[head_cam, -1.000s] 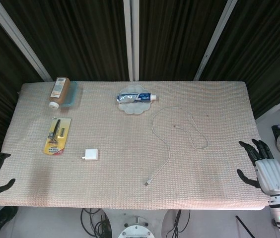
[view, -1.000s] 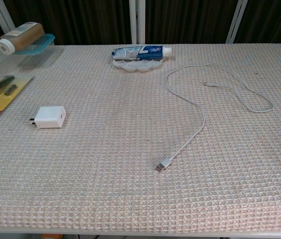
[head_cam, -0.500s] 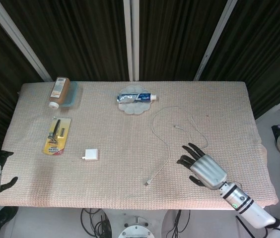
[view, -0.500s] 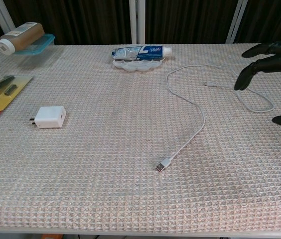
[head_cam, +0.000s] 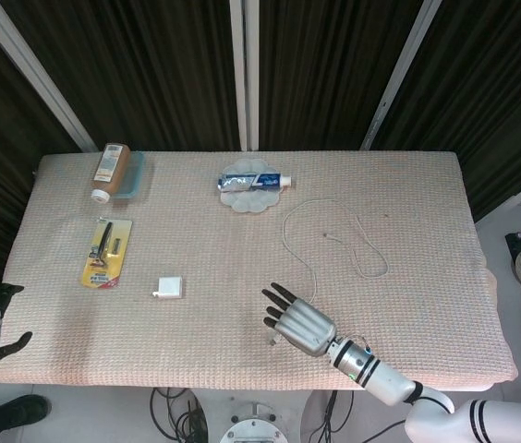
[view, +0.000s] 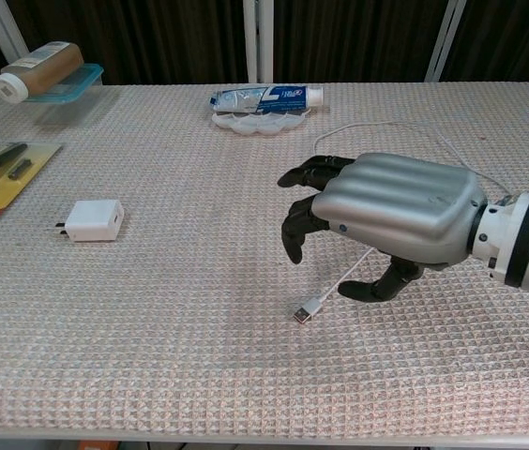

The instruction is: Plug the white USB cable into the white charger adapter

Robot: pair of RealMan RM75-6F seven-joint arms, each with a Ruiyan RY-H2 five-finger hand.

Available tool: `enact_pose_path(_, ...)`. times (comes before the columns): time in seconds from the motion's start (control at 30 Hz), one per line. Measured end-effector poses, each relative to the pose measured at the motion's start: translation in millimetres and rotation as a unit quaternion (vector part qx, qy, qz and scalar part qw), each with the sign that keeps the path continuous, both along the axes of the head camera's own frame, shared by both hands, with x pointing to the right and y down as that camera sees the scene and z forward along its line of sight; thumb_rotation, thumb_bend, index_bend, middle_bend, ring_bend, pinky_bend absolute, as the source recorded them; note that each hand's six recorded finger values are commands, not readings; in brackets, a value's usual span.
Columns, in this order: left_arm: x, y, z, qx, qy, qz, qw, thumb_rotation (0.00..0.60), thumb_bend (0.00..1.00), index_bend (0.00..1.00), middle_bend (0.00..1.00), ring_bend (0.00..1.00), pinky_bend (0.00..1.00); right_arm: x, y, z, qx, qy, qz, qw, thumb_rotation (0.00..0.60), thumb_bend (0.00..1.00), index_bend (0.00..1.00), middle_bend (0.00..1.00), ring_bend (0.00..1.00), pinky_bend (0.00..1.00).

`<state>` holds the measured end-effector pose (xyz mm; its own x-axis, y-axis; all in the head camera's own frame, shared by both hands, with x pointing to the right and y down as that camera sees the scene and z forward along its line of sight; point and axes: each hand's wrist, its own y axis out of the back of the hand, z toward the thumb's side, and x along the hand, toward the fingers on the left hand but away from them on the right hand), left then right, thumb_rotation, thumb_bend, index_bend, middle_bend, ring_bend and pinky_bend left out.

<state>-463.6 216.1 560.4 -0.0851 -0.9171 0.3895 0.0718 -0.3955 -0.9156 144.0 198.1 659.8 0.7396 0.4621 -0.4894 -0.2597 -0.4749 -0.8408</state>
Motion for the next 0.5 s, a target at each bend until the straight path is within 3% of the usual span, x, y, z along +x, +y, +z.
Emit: enact_pose_path(0.5,0,-2,9,-0.008,0.013,0.005,0.9999,0.6,0.12,0.27,0.25,0.08,0.0,-10,19,23,-0.005,0.019,0.017,0.9997,0.6,0.23,0.45,0.33,0.01,0.02)
